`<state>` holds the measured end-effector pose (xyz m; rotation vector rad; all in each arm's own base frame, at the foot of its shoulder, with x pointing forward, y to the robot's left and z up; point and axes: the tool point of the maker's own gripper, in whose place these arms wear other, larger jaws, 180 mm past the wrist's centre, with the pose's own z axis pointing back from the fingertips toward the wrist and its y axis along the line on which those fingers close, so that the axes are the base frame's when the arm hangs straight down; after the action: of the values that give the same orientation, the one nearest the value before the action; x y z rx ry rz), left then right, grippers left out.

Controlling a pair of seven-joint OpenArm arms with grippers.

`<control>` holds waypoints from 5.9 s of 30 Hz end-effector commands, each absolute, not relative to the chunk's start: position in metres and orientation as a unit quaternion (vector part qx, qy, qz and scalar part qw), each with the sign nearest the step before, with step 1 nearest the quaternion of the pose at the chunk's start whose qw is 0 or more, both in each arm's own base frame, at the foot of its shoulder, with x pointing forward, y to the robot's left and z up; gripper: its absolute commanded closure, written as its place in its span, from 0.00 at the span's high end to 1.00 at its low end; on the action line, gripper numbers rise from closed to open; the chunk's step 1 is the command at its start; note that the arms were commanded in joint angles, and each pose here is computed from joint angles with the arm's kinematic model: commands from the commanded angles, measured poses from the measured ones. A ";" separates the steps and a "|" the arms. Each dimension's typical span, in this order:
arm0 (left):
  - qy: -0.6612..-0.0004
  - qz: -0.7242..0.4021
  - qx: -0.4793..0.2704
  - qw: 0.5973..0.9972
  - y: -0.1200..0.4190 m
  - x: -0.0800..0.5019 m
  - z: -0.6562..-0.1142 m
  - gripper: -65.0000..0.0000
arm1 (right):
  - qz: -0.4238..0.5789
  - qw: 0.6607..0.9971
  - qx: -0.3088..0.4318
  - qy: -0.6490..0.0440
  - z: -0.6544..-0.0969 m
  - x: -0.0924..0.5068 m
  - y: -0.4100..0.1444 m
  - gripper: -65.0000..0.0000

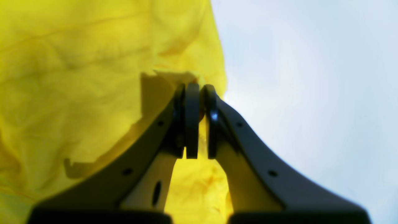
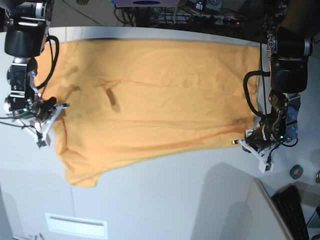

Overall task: Layout the t-shirt on the table in an organized manner, then fold the t-shirt properly
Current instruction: 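Drag the held shirt edge outward with the right gripper to flatten, then regrasp the shirt hem corner with the right gripper and pull it taut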

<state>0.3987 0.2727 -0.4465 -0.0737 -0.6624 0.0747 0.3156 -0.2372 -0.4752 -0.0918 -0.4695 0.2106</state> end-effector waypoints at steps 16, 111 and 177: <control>-0.355 0.036 -0.031 0.934 0.281 0.415 -0.426 0.00 | 0.094 0.959 -0.073 -0.259 -0.454 0.350 -0.278 0.00; -0.354 -0.009 -0.026 0.935 0.264 0.427 -0.420 0.00 | 0.005 0.946 0.005 -0.325 -0.484 0.415 -0.216 0.00; -0.352 -0.014 -0.022 0.936 0.267 0.426 -0.420 0.00 | -0.071 0.931 0.057 -0.354 -0.465 0.440 -0.249 0.55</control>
<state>0.4091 0.2595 -0.4413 -0.0557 -0.6576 -0.0276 0.4251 -0.2459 -0.4804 0.1078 -0.6808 -0.1525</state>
